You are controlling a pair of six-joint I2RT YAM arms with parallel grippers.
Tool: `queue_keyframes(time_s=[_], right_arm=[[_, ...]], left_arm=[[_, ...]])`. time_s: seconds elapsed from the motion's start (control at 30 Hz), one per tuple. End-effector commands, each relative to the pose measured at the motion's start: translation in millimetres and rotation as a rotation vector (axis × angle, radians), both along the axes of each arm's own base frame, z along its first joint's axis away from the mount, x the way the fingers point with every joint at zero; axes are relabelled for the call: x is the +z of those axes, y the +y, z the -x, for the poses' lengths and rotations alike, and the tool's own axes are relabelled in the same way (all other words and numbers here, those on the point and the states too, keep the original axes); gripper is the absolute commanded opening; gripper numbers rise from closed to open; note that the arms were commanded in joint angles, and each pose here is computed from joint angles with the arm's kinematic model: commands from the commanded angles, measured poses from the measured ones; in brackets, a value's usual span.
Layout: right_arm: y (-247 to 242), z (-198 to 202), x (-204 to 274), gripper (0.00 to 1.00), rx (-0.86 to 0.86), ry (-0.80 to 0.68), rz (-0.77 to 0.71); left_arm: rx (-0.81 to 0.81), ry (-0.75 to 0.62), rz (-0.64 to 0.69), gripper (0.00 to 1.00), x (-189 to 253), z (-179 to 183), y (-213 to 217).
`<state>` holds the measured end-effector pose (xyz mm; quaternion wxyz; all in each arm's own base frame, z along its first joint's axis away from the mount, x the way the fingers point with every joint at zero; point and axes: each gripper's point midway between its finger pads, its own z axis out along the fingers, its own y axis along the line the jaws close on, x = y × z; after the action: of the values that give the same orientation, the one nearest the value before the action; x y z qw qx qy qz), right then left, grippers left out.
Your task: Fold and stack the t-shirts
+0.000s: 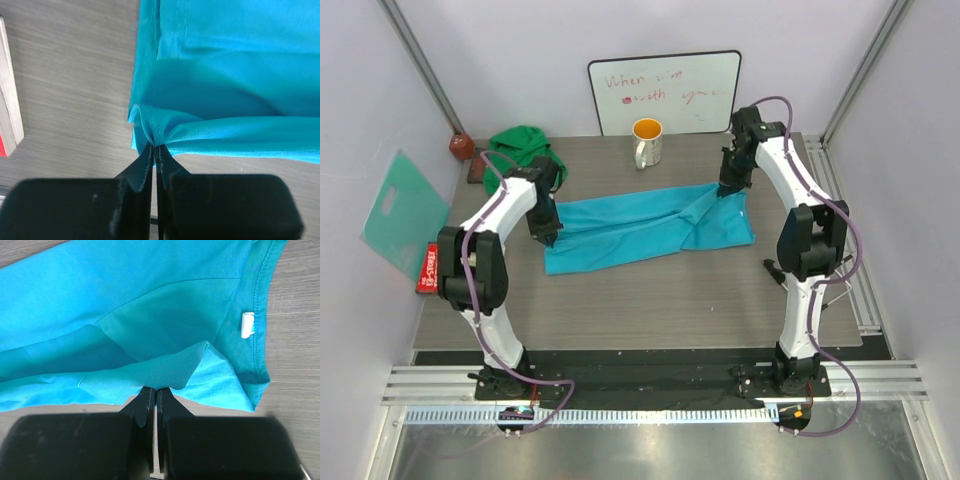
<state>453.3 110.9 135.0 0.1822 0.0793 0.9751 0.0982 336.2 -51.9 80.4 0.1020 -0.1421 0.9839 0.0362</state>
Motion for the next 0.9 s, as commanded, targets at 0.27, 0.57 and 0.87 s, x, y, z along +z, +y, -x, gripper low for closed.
queue_keyframes(time_s=[0.27,0.57,0.87], right_arm=[[-3,-15,-6,0.01,0.003,-0.013,0.024],[-6,-20,-21,0.01,-0.003,0.002,0.046],[-8,-22,-25,0.01,-0.012,0.004,0.059]], left_arm=[[0.020,-0.064,-0.090,0.00,15,-40,18],[0.005,-0.032,-0.115,0.00,5,-42,22],[0.001,-0.058,-0.145,0.00,3,-57,26]])
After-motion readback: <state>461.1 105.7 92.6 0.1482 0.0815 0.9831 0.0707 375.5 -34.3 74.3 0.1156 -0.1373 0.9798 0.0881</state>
